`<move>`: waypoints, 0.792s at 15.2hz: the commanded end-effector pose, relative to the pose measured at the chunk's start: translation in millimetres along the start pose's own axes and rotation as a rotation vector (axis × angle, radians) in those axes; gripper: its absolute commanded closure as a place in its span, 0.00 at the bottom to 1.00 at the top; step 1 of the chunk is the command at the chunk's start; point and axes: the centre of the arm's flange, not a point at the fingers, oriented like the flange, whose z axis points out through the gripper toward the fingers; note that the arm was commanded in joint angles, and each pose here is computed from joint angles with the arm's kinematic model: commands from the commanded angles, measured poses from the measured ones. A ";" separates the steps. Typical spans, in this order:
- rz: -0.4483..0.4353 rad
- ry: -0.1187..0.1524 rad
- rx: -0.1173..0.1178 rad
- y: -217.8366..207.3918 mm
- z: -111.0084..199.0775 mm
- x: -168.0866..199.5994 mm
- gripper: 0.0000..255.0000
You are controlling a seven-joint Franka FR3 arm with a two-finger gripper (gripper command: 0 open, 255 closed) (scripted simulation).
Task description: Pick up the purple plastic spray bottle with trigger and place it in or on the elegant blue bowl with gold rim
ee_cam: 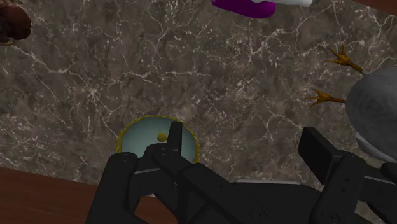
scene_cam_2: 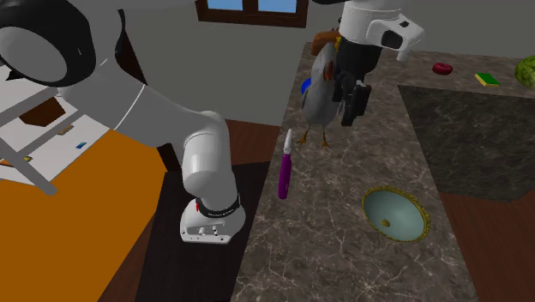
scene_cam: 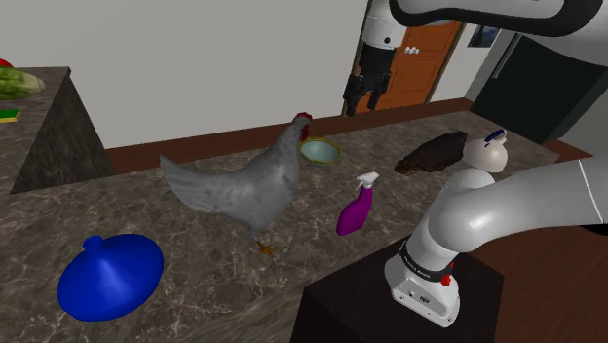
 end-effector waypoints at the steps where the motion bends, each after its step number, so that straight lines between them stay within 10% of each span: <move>1: 0.000 0.000 0.000 0.0 0.0 0.0 0.00; 12: -0.716 -0.257 -0.216 -114.1 128.9 -3.9 0.00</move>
